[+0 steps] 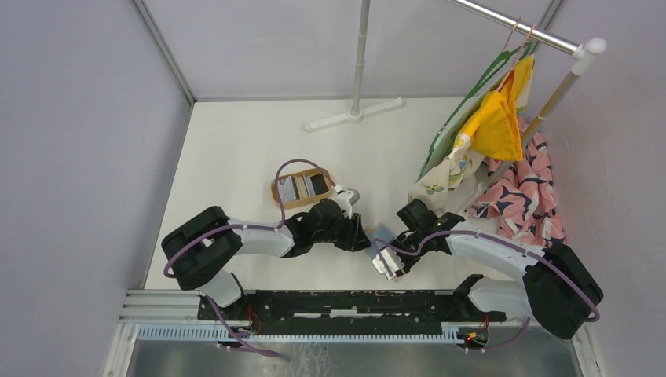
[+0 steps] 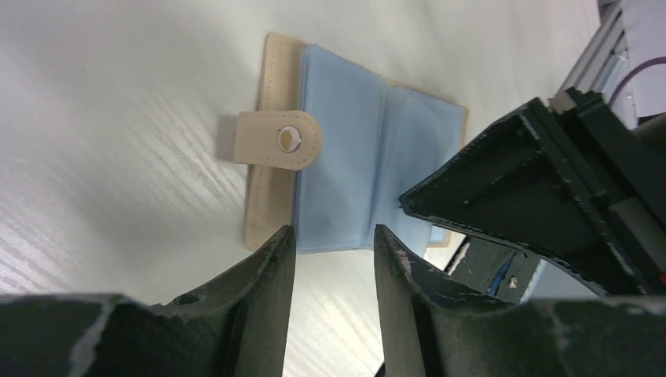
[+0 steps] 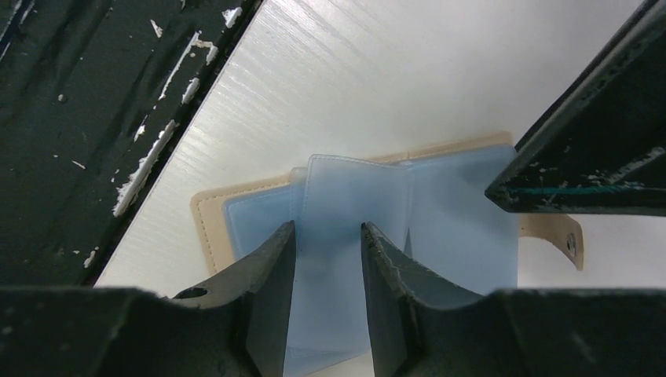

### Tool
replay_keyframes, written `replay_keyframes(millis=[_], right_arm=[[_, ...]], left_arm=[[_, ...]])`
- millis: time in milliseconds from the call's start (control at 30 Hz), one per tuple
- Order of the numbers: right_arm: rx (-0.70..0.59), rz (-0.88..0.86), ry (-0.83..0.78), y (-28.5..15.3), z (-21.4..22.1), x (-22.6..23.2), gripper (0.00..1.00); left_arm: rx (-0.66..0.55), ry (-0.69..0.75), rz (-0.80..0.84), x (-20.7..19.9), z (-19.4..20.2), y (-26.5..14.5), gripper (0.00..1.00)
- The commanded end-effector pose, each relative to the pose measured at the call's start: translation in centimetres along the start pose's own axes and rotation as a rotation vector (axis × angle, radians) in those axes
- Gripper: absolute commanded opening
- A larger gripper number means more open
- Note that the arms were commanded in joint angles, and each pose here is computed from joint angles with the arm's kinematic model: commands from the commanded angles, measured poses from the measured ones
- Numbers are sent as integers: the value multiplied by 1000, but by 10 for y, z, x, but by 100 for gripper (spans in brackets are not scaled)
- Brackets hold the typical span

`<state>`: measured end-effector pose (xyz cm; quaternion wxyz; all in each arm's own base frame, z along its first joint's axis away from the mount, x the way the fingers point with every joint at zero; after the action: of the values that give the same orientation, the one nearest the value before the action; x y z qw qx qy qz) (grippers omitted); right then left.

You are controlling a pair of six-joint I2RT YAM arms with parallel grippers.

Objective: Put the credit cards into the card holder
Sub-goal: Open the card holder at the center of the board.

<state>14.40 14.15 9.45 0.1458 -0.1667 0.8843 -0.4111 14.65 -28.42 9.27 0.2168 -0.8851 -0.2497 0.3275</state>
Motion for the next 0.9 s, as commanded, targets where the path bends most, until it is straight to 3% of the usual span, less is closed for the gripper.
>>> replay_keyframes(millis=[0, 533, 733, 867], right_arm=[[-45, -6, -42, -4, -9, -4, 42], [-68, 6, -104, -17, -19, -3, 45], [-83, 64, -100, -27, -17, -6, 51], [-76, 70, -88, -26, -13, -5, 53]], left_arm=[[-108, 41, 121, -21, -25, -5, 47], [-152, -31, 265, -32, -21, 5, 48], [-153, -13, 161, -22, -18, 6, 49], [-158, 30, 64, -12, -17, 2, 62]])
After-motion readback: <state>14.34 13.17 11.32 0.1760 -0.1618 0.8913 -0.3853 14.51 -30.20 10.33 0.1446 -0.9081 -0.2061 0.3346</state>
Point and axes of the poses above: each gripper's point midway between its finger pads, its own y axis out along the fingers, its own x axis along the line the jaws close on, z = x × y, the point moved 9 cm from there along -y, back along the fingers, and after that the axes turned 11 degrees about y, right-handed, at the moved point
